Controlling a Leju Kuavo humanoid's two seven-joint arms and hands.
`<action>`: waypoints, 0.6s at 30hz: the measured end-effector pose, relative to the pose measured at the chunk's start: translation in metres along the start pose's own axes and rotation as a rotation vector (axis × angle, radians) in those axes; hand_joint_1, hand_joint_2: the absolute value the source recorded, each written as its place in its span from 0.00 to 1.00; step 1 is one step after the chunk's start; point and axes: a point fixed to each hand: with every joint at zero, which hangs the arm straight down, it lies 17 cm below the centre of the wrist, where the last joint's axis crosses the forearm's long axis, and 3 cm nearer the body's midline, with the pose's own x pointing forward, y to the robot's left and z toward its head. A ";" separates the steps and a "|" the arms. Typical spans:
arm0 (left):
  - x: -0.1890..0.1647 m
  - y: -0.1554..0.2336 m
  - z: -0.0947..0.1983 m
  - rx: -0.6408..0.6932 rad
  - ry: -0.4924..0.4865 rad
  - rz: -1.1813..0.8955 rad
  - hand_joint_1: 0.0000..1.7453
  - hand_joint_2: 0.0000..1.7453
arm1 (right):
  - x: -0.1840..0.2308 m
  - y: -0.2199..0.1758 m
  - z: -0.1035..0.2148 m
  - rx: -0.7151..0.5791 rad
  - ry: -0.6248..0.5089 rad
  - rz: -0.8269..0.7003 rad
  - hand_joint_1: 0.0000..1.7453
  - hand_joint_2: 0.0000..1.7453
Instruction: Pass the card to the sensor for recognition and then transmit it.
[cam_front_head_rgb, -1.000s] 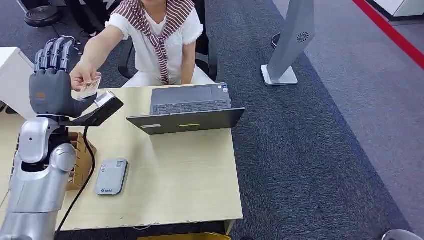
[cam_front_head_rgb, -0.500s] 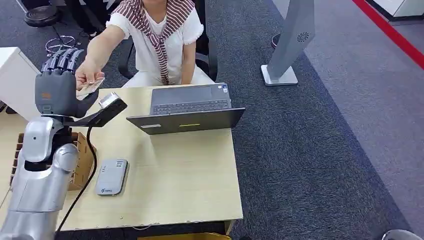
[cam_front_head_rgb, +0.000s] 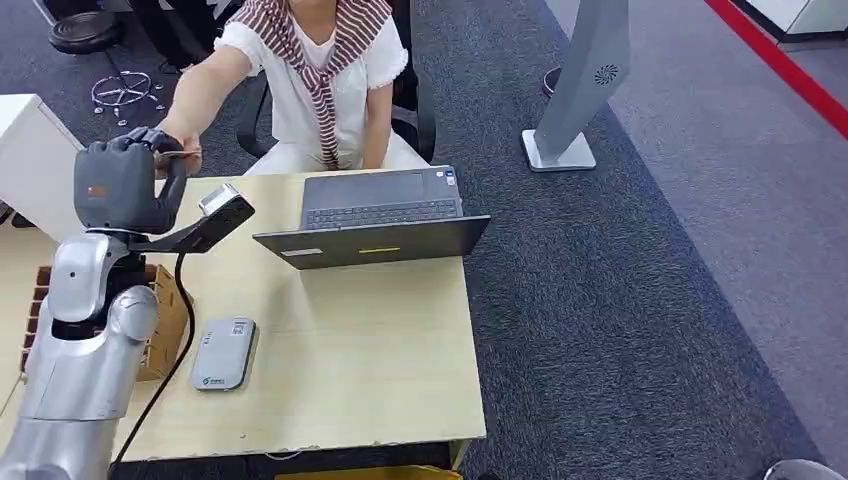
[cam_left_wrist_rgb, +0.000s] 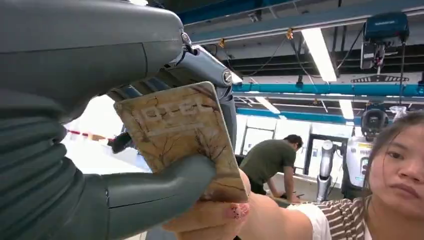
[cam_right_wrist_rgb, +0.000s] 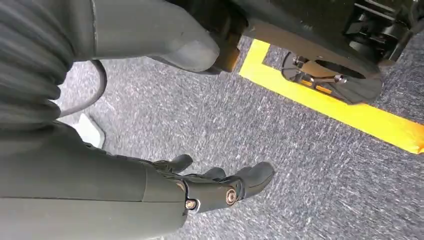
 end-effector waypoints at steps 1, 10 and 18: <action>0.000 -0.001 0.000 -0.003 0.001 0.001 1.00 1.00 | 0.000 0.000 0.000 -0.001 -0.002 0.005 0.00 1.00; -0.003 -0.009 0.003 -0.015 0.011 0.019 1.00 1.00 | 0.002 -0.002 0.000 -0.005 -0.018 0.050 0.00 1.00; 0.011 -0.022 0.036 0.009 -0.037 0.093 1.00 1.00 | 0.002 -0.003 0.000 -0.010 -0.022 0.051 0.00 1.00</action>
